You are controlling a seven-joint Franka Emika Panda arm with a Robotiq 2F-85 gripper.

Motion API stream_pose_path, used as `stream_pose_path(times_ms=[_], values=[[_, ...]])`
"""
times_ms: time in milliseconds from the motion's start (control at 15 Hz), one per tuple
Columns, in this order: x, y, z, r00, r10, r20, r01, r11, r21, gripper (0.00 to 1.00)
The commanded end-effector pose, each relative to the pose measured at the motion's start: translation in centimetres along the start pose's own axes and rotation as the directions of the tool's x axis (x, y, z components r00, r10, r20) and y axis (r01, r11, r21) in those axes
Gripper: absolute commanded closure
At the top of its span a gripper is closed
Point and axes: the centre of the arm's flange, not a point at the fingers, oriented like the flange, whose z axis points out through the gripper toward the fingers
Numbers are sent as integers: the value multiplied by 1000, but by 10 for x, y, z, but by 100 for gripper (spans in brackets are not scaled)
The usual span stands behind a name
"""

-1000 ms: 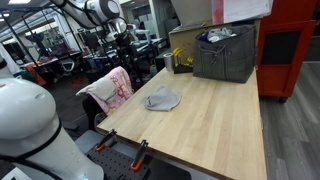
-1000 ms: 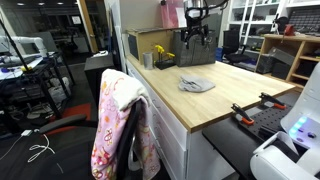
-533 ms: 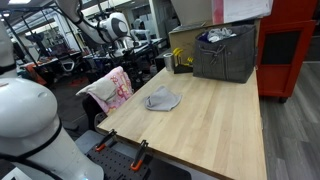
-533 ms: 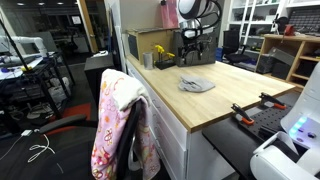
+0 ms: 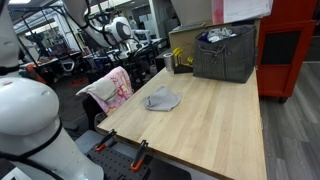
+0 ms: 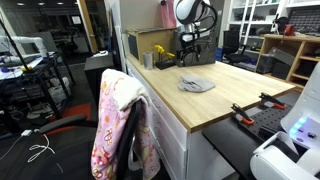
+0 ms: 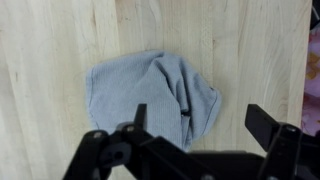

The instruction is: Put the grey towel on the backrest of the chair.

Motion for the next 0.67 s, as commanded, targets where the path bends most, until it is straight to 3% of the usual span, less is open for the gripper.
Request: stream_pose_path(times_ms=[0, 600], values=[[18, -8, 14, 1000, 1, -11, -1, 1000, -10, 0], [38, -10, 57, 1000, 20, 2, -20, 1000, -20, 0]])
